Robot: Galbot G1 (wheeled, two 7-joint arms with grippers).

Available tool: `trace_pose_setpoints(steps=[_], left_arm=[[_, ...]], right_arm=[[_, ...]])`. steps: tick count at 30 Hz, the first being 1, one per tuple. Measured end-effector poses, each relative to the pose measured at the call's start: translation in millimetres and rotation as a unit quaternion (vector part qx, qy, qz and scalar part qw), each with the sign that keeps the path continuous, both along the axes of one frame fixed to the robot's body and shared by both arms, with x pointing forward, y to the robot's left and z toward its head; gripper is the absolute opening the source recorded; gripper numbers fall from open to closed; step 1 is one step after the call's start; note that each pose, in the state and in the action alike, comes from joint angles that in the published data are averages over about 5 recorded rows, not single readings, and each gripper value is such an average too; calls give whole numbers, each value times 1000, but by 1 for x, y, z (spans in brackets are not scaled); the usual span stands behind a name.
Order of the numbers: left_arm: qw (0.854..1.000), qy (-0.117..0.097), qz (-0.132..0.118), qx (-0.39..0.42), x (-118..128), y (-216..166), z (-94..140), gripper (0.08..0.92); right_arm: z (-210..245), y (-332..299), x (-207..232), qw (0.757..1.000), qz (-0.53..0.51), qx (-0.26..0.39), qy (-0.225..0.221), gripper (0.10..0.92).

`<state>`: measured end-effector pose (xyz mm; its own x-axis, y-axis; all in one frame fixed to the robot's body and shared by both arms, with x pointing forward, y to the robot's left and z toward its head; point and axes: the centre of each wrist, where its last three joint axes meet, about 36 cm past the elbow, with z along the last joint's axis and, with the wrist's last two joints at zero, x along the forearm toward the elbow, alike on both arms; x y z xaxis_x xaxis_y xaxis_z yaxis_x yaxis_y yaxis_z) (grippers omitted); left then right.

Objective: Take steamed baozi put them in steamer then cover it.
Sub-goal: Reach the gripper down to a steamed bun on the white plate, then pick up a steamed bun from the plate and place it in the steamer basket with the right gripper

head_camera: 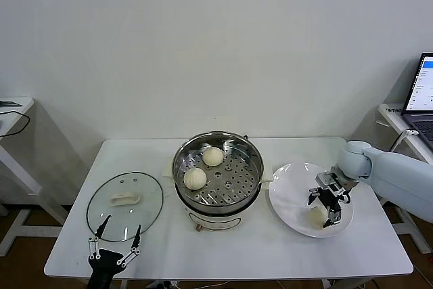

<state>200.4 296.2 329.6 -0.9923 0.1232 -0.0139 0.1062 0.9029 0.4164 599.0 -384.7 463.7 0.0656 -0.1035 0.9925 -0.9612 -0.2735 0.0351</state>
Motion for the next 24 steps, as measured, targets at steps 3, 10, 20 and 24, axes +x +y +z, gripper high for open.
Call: trace_pose_setpoints(steps=[3, 10, 20, 24], left_arm=[[1000, -1, 0, 0, 0, 0, 0, 823], [1000, -2, 1, 0, 1, 1, 1, 823], [1000, -9, -1, 4, 4, 3, 4, 823], [1000, -10, -3, 4, 5, 3, 5, 823]], right_arm=[[-2, -1, -1, 1000, 0, -1, -1, 809], [2, 2, -1, 1000, 1, 2, -12, 712], [64, 20, 15, 997, 50, 16, -62, 661], [114, 46, 25, 989, 110, 29, -99, 659]])
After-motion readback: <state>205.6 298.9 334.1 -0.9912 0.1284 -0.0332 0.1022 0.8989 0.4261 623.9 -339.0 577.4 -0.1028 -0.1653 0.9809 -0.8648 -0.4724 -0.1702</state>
